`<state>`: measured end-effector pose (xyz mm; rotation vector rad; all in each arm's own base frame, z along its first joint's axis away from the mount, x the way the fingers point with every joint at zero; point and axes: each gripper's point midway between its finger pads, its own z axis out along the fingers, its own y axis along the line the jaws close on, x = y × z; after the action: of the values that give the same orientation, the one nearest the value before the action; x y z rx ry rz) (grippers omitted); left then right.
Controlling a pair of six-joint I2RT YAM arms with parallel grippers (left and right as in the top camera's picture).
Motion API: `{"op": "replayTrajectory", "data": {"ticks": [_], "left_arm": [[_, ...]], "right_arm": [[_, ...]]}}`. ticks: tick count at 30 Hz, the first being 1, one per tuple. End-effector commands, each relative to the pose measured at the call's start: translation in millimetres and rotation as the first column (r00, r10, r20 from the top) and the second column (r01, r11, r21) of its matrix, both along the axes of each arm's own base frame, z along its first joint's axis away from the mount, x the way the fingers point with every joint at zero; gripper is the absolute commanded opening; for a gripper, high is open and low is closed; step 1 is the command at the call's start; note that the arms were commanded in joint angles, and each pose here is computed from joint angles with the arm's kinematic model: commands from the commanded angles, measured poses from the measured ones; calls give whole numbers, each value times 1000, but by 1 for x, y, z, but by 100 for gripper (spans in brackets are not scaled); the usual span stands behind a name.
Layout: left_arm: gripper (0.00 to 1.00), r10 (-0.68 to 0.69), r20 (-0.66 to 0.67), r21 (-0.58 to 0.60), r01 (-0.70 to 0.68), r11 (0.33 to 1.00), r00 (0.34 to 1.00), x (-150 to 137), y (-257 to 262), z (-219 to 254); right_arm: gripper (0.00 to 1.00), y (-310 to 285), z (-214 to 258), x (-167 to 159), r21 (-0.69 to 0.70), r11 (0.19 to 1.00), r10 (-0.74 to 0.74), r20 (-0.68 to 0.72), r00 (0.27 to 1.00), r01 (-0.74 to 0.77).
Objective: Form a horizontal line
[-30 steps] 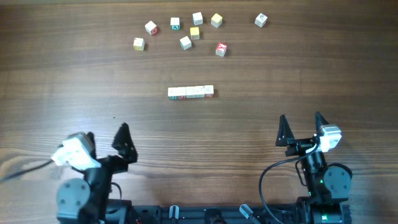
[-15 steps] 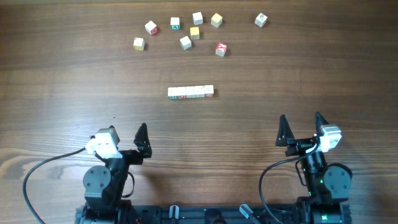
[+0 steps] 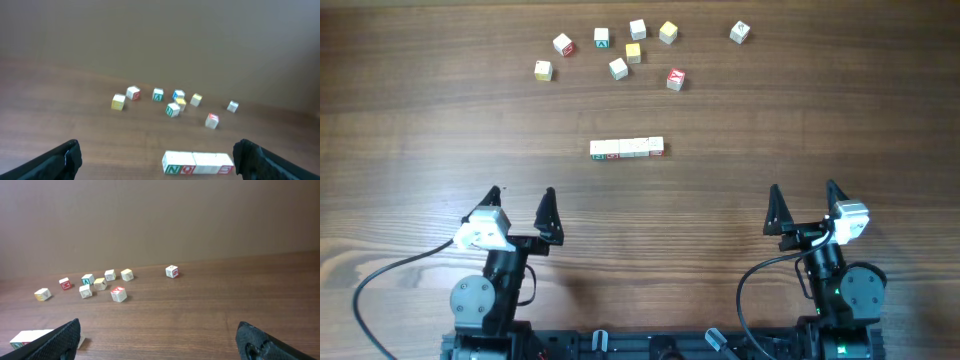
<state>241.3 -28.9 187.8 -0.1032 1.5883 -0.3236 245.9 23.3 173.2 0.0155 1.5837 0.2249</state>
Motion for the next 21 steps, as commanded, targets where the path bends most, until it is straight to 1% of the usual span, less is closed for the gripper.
{"op": "replayTrajectory", "data": {"ticks": [1,3,7,12,15,18,21], "left_arm": [[100,-68,-9,20,68,997,998,1,-12,-19],[100,-69,-8,24,70,997,998,1,-12,-19],[100,-73,-40,84,76,994,997,1,-12,-28],[100,-74,-37,103,77,992,997,1,-12,-28],[100,-70,-32,147,73,986,997,1,-12,-29],[100,-61,-32,146,65,987,998,1,-10,-29],[100,-84,-30,138,87,987,996,0,-15,-28]], "right_arm": [[100,-4,3,0,8,1000,-23,14,1000,22],[100,-4,3,0,7,1000,-23,14,1000,22],[100,-4,3,0,8,1000,-23,14,1000,23],[100,-4,3,0,8,1000,-23,14,1000,23],[100,-4,3,0,7,1000,-23,14,1000,23],[100,-4,3,0,7,1000,-23,14,1000,23],[100,-4,3,0,8,1000,-23,14,1000,22]]}}
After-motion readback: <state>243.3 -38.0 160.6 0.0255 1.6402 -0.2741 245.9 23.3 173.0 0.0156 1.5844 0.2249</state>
